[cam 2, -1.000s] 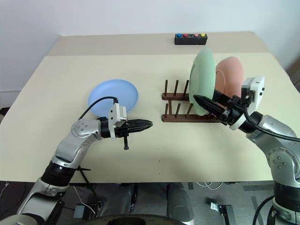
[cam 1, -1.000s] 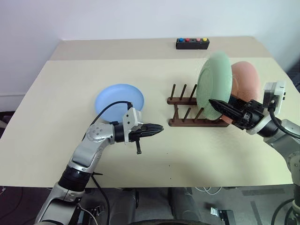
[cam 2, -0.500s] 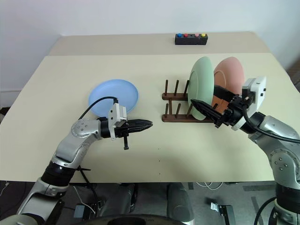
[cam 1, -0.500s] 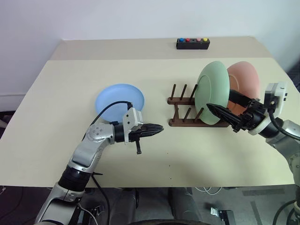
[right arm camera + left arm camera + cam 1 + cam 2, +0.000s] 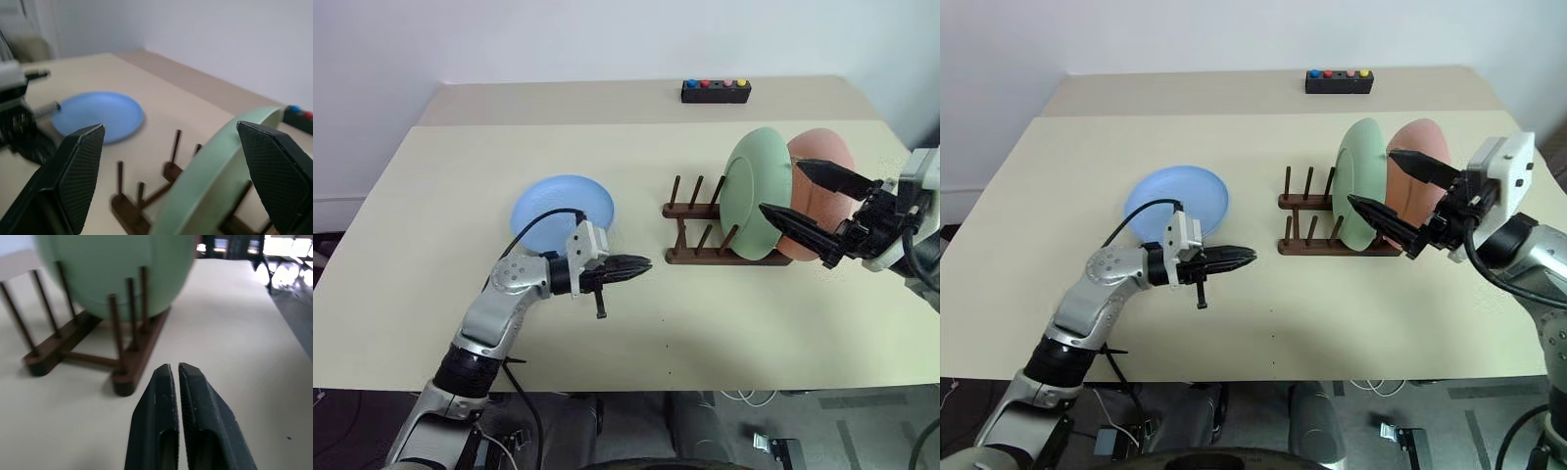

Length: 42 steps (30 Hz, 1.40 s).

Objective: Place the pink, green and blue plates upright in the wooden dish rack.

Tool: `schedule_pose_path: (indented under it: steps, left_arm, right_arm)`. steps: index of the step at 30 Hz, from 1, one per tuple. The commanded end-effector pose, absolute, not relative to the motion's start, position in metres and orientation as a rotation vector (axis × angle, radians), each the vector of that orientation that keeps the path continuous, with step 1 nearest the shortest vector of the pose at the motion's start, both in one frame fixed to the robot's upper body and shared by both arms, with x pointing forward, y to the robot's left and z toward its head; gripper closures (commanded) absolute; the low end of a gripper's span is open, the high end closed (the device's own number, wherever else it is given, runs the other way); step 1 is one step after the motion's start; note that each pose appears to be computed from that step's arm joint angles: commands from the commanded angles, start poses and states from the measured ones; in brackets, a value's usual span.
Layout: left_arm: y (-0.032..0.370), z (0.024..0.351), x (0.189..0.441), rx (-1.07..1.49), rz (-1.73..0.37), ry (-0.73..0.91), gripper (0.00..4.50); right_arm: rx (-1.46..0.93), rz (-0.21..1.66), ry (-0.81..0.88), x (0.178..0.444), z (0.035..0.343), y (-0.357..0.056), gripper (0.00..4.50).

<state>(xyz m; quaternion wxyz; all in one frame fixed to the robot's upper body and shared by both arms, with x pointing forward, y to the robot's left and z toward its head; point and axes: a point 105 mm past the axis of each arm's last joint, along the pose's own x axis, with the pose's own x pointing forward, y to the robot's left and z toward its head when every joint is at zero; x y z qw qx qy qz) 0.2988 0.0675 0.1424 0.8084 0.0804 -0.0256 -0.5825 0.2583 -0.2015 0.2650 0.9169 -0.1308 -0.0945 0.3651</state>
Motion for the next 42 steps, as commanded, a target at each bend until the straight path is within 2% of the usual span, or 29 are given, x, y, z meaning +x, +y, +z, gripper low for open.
schedule_pose_path:
  steps: [1,6,8,10,15,18,24,31,34,41,42]
  left_arm:
    - [0.086,0.168,0.316,0.08,-1.131,-0.104,2.55]
    - [0.131,0.19,0.352,0.15,-0.842,-0.143,0.02]
    - [0.161,0.202,0.376,0.147,-0.641,-0.131,0.02]
    - [0.179,0.213,0.388,0.135,-0.533,-0.145,0.02]
    - [0.216,0.189,0.41,0.179,-0.297,0.095,0.02]
    - [0.221,0.182,0.412,0.147,-0.253,0.157,0.02]
    - [0.233,0.142,0.407,0.18,-0.159,0.424,0.02]
    - [0.221,0.131,0.405,0.103,-0.187,0.523,0.02]
    - [0.223,0.132,0.408,0.075,-0.167,0.529,0.92]
    - [0.223,0.139,0.412,0.068,-0.156,0.497,4.46]
    - [0.223,0.141,0.412,0.063,-0.157,0.484,4.46]
  right_arm:
    - [-0.376,0.735,-0.291,0.251,0.29,-0.2,0.0]
    - [-0.539,0.758,-0.353,0.246,0.309,-0.192,0.0]
    - [-0.617,0.829,-0.361,0.242,0.309,-0.175,0.0]
    - [-0.671,0.889,-0.345,0.24,0.301,-0.163,0.0]
    - [-0.829,1.031,-0.308,0.241,0.266,-0.128,0.0]
    - [-0.868,1.056,-0.301,0.244,0.254,-0.121,0.0]
    - [-0.844,1.11,-0.304,0.243,0.238,-0.109,0.0]
    - [-0.817,1.111,-0.295,0.243,0.233,-0.108,0.0]
    - [-0.81,1.106,-0.286,0.243,0.23,-0.109,0.0]
    - [-0.812,1.091,-0.277,0.244,0.227,-0.111,0.0]
    - [-0.812,1.088,-0.275,0.245,0.227,-0.112,0.0]
